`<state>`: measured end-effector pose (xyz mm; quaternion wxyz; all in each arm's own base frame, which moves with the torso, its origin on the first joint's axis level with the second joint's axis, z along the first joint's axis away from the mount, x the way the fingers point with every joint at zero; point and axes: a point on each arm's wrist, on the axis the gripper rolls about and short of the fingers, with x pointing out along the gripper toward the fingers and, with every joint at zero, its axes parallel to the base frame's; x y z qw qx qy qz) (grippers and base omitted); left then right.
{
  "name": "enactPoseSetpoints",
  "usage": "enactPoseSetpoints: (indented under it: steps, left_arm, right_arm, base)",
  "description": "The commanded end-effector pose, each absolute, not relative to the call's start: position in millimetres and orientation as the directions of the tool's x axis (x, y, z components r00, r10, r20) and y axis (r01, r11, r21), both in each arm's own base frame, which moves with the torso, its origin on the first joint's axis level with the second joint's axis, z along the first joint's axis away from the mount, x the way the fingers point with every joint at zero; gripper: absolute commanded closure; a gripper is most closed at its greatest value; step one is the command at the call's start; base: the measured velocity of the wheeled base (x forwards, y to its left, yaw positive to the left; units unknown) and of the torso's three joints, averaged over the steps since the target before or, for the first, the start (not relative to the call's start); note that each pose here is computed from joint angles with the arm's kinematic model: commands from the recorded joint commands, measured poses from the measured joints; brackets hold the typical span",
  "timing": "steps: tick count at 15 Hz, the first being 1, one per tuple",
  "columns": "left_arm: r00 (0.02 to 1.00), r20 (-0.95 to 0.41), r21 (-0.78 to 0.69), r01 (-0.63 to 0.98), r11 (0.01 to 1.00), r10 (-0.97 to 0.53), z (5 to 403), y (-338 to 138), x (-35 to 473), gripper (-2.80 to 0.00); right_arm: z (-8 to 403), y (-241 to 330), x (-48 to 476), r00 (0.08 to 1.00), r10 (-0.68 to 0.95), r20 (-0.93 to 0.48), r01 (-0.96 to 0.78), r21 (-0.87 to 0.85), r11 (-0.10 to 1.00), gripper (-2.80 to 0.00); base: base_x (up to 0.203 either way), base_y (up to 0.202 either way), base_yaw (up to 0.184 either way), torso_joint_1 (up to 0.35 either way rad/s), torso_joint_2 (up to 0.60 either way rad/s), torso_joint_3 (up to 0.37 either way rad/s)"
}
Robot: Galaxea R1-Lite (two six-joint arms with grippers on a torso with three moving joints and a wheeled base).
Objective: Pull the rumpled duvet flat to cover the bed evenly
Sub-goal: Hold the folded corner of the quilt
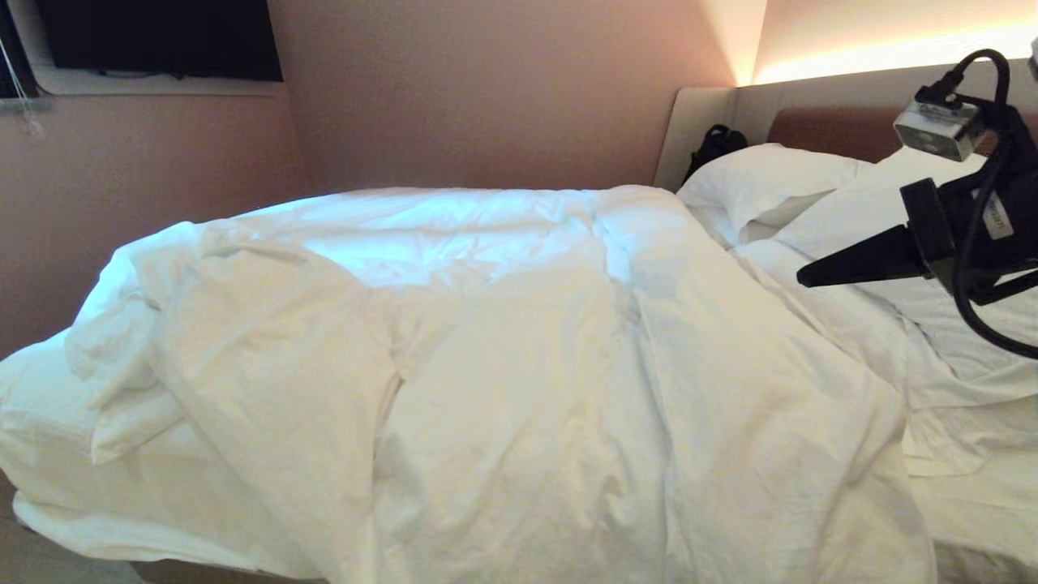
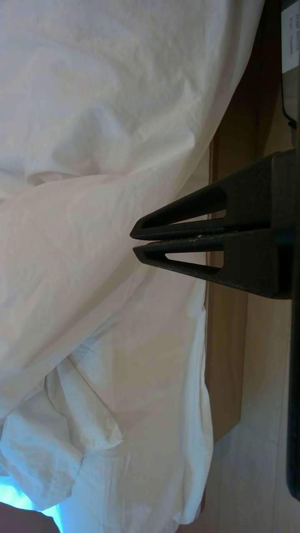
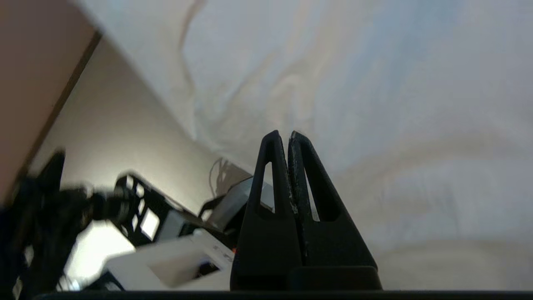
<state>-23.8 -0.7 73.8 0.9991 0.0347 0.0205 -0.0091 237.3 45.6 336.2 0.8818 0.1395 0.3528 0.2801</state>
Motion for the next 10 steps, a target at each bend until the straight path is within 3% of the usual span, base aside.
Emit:
enactPoseSetpoints:
  steps: [1,5,10]
  left_arm:
    - [0.999,-0.041,0.069,0.018,0.997,-0.015,74,-1,-24,0.00]
    - [0.999,-0.043,0.069,0.020,0.997,-0.017,74,-1,-24,0.00]
    - [0.999,-0.043,0.069,0.019,0.997,-0.016,74,-1,-24,0.00]
  right_arm:
    - [333,35,217,0.685,0.229,-0.691,0.078,0.382,0.921,0.00]
    - [334,25,156,0.729,0.099,-0.678,0.181,0.331,0.926,0.00]
    - [320,14,86,0.771,0.077,-0.633,0.183,0.335,0.924,0.00]
  base:
    - [0.000,0.000,0.000,0.000,0.00,0.000]
    - [0.000,0.000,0.000,0.000,0.00,0.000]
    - [0.000,0.000,0.000,0.000,0.00,0.000]
